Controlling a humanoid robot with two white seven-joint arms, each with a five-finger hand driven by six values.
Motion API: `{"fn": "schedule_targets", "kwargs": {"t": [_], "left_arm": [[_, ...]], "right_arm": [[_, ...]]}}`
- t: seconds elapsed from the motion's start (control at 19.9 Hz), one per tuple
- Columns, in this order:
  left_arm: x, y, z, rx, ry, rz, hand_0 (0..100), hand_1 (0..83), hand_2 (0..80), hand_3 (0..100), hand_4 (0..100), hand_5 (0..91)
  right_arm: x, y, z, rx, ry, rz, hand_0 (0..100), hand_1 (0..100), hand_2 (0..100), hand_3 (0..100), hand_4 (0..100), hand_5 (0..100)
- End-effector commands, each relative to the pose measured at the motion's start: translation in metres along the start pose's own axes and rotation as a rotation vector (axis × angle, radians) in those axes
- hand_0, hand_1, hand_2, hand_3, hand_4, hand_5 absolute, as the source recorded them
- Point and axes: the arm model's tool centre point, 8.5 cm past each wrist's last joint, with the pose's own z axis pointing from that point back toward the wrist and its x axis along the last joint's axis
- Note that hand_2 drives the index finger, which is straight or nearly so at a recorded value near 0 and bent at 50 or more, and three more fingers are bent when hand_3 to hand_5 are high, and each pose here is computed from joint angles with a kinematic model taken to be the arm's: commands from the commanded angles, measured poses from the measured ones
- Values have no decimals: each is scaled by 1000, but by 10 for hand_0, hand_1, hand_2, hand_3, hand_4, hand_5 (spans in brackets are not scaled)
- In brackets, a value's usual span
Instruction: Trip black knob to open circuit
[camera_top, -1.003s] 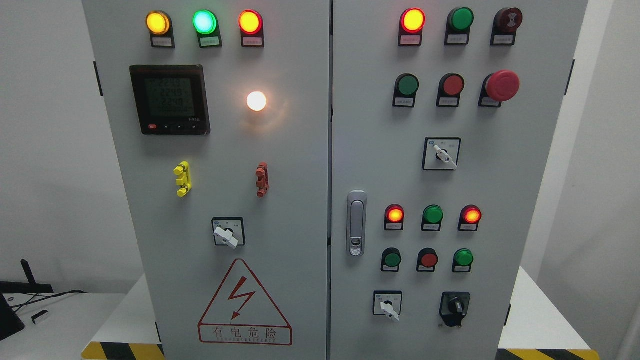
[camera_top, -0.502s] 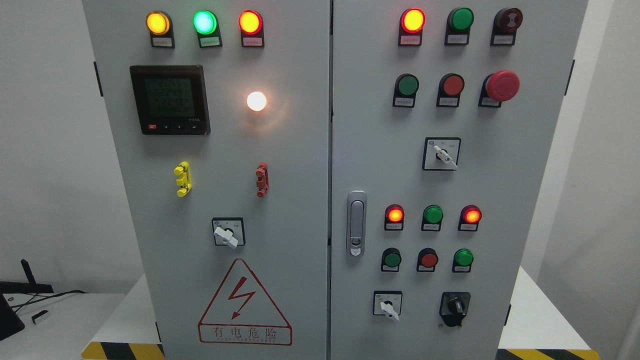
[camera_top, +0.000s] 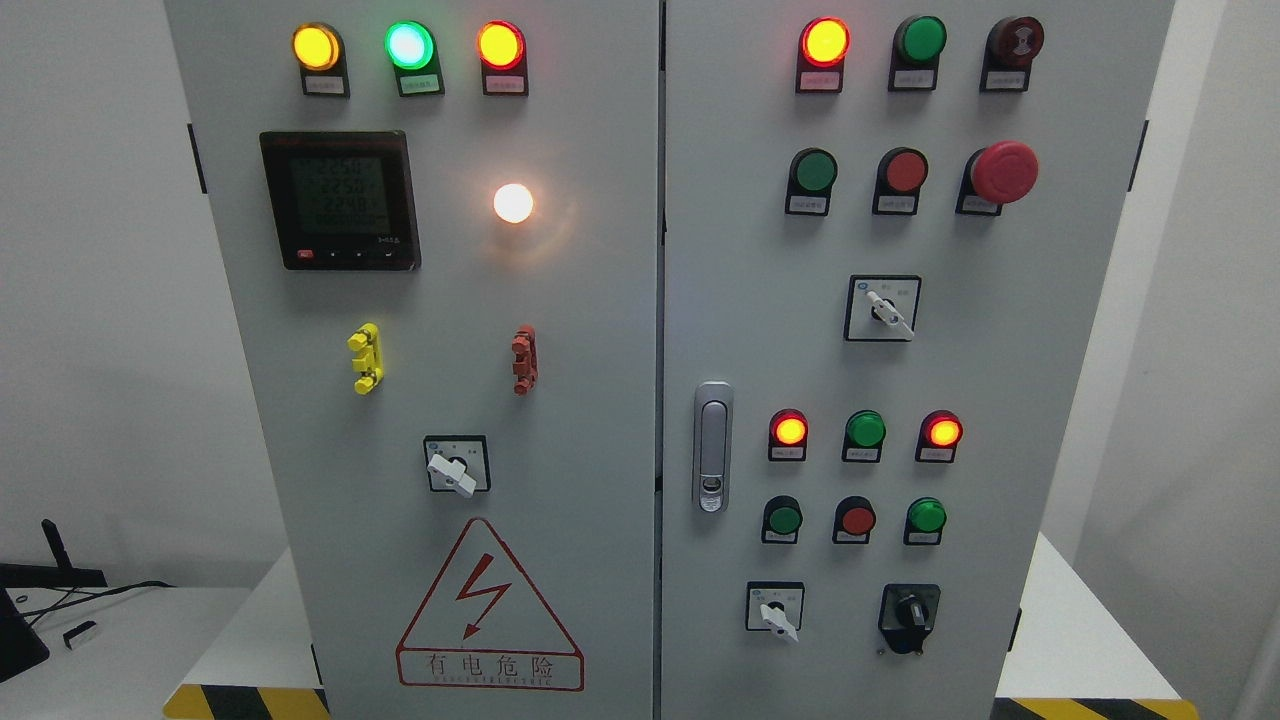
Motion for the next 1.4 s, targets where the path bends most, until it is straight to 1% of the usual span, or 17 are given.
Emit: {"fn": "schedule_targets", "kwargs": {"t": [0.0, 0.05, 0.1, 0.15, 0.2, 0.25, 0.3, 0.4, 0.45, 0.55, 0.65, 0.8, 0.9, 1.1, 1.2, 1.35], "left_arm": [[0, 0, 0, -4, -1, -30, 120, 389, 0, 0, 0, 0], [0, 0, 0, -4, -1, -30, 120, 389, 0, 0, 0, 0], [0, 0, 0, -4, -1, -30, 120, 389, 0, 0, 0, 0], [0, 0, 0, -4, -1, -30, 120, 389, 0, 0, 0, 0], [0, 0, 0, -4, -1, -30, 120, 389, 0, 0, 0, 0], [0, 0, 0, -4, -1, -30, 120, 389, 0, 0, 0, 0], [0, 0, 0, -4, -1, -30, 120, 389, 0, 0, 0, 0], [0, 0, 0, -4, -1, -30, 120, 389, 0, 0, 0, 0], [0, 0, 0, -4, -1, -30, 120, 389, 0, 0, 0, 0], [0, 0, 0, -4, -1, -30, 120, 389, 0, 0, 0, 0], [0, -1, 0, -5, -1, -30, 120, 389, 0, 0, 0, 0], [0, 0, 0, -4, -1, -30, 120, 389, 0, 0, 0, 0], [0, -1, 0, -5, -1, -30, 120, 389, 0, 0, 0, 0], [0, 0, 0, -4, -1, -30, 120, 389, 0, 0, 0, 0], [0, 0, 0, -4, -1, -30, 120, 389, 0, 0, 0, 0], [0, -1, 0, -5, -1, -30, 120, 389, 0, 0, 0, 0]], "right_arm": [[181, -30, 49, -100, -573, 72, 75, 331, 271, 662, 578, 428], [196, -33, 55, -116, -615, 83, 72, 354, 279, 748, 651, 490], [212, -37, 62, -139, -666, 87, 77, 364, 280, 848, 732, 604], [227, -39, 69, -156, -715, 88, 78, 370, 281, 903, 778, 660], [240, -41, 76, -167, -750, 91, 78, 382, 283, 972, 834, 752], [252, -45, 82, -185, -776, 98, 81, 402, 292, 1000, 915, 833], [265, -49, 89, -206, -814, 98, 84, 436, 303, 1000, 956, 862], [287, -57, 100, -239, -884, 106, 100, 512, 329, 1000, 1000, 892], [298, -61, 103, -254, -910, 117, 121, 536, 348, 1000, 1000, 906], [323, -67, 100, -269, -939, 109, 144, 557, 376, 1000, 1000, 915], [352, -72, 90, -269, -956, 93, 157, 573, 404, 1000, 1000, 923], [401, -86, 82, -318, -976, 76, 168, 590, 441, 1000, 1000, 935], [428, -85, 78, -309, -1008, 62, 191, 589, 467, 1000, 1000, 941], [479, -76, 70, -274, -1040, 17, 220, 580, 485, 1000, 1000, 942], [493, -76, 67, -271, -1053, 18, 231, 577, 488, 1000, 1000, 942], [516, -65, 59, -251, -1073, 15, 243, 571, 488, 1000, 1000, 942]]}}
